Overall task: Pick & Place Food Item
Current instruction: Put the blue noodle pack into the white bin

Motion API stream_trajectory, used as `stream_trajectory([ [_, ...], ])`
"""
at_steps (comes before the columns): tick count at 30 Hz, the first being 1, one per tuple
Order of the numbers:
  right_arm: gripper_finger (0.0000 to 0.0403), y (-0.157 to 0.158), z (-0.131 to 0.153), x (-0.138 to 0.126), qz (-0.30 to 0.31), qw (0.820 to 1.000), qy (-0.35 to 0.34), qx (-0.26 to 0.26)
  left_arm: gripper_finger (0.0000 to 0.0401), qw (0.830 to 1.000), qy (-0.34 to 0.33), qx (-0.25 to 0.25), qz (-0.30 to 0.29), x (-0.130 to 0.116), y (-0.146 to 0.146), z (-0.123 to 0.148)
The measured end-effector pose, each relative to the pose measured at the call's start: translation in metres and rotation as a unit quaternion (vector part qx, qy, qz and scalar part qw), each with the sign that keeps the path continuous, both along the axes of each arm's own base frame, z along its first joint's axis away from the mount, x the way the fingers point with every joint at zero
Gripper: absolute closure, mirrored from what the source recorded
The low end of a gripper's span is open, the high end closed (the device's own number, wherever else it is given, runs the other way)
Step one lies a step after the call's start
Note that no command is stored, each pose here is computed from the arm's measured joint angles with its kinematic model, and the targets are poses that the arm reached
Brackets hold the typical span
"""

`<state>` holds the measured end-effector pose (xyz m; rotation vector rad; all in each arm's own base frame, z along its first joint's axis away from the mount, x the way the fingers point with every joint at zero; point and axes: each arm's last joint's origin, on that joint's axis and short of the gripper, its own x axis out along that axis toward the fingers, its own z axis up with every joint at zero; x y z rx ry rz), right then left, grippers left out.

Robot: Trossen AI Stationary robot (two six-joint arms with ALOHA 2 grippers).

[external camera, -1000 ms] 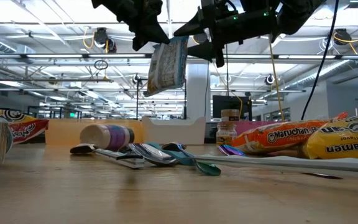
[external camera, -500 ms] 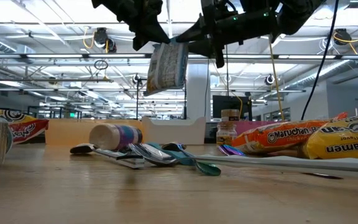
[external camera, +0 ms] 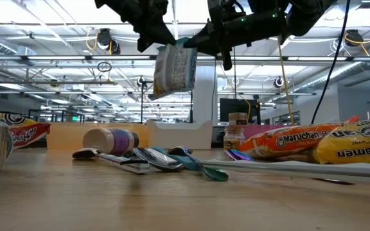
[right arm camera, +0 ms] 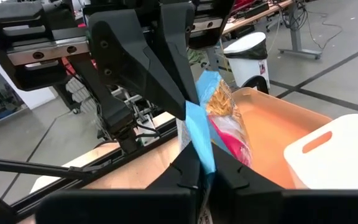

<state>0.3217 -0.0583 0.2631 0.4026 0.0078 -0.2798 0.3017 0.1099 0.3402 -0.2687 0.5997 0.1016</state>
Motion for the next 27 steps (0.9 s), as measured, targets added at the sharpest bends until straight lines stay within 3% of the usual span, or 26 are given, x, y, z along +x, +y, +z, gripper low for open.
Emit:
stream_trajectory([
  [7, 0.0402, 0.0, 0.0, 0.0, 0.001, 1.0, 0.001, -0.001, 0.0327, 1.0, 0.003, 0.03, -0.007, 0.0, 0.001, 0.0],
  [13, 0.0403, -0.004, -0.002, -0.001, 0.043, 0.999, 0.004, 0.02, 0.0256, 0.998, 0.001, 0.052, -0.033, 0.0, 0.0, 0.002],
  [18, 0.0403, -0.012, -0.004, -0.003, 0.067, 0.996, 0.01, 0.049, 0.0201, 0.995, -0.041, 0.052, -0.071, 0.002, -0.003, 0.024],
  [23, 0.0403, -0.017, -0.004, -0.004, 0.077, 0.995, 0.009, 0.055, 0.0176, 0.991, -0.053, 0.08, -0.093, 0.001, -0.008, 0.039],
  [27, 0.0403, -0.019, -0.001, -0.005, 0.09, 0.995, -0.006, 0.05, 0.0174, 0.992, -0.044, 0.053, -0.108, -0.001, -0.009, 0.038],
])
